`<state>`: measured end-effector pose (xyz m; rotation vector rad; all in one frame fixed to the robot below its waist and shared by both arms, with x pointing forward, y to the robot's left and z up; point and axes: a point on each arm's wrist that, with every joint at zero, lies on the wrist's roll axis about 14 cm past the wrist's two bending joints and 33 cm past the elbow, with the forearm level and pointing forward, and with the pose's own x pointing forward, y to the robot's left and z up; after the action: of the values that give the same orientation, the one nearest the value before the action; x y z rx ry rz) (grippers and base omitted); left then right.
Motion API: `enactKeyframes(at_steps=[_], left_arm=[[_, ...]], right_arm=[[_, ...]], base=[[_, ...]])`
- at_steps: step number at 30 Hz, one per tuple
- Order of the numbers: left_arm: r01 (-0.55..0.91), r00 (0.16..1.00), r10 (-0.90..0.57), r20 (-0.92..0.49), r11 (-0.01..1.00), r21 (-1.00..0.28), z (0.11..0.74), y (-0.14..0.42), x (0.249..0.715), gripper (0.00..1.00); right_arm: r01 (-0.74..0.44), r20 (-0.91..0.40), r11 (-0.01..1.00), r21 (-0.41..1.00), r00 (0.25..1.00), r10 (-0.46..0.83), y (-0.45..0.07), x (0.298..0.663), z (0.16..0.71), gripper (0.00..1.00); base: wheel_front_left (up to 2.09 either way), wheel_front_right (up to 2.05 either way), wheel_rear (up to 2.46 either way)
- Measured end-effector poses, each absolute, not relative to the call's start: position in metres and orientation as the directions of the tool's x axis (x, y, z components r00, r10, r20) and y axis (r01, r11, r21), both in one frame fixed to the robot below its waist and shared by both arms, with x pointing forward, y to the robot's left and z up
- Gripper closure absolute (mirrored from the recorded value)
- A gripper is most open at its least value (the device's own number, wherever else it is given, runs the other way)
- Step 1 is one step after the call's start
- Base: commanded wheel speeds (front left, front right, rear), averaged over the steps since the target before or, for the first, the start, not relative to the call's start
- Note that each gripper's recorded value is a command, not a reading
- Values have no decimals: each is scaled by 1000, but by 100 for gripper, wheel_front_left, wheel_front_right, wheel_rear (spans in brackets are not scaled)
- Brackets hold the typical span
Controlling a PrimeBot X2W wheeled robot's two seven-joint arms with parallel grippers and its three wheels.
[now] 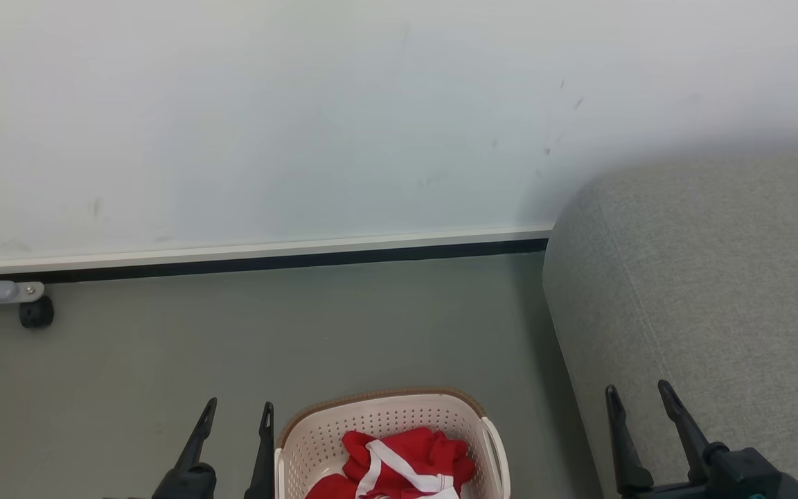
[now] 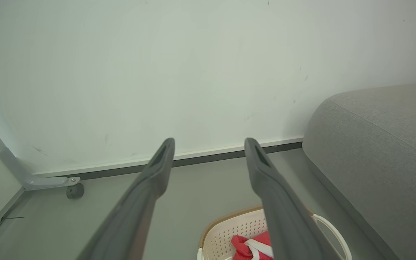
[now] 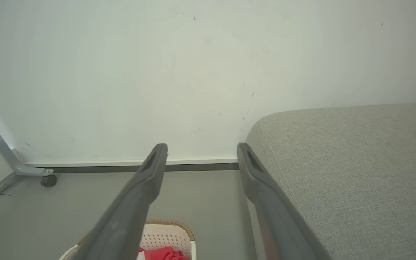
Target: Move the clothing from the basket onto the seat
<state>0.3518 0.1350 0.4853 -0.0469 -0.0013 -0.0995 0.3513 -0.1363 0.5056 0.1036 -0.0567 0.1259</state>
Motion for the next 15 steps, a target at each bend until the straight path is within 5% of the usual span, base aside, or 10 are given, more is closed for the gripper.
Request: enactKeyframes(at_steps=[15], left_arm=[[217,975,-217,-53,976,-15,465,108,374,0]], right_arm=[[-83,49,994,78,996,79,-157,374,500,0]], base=[[0,0,0]])
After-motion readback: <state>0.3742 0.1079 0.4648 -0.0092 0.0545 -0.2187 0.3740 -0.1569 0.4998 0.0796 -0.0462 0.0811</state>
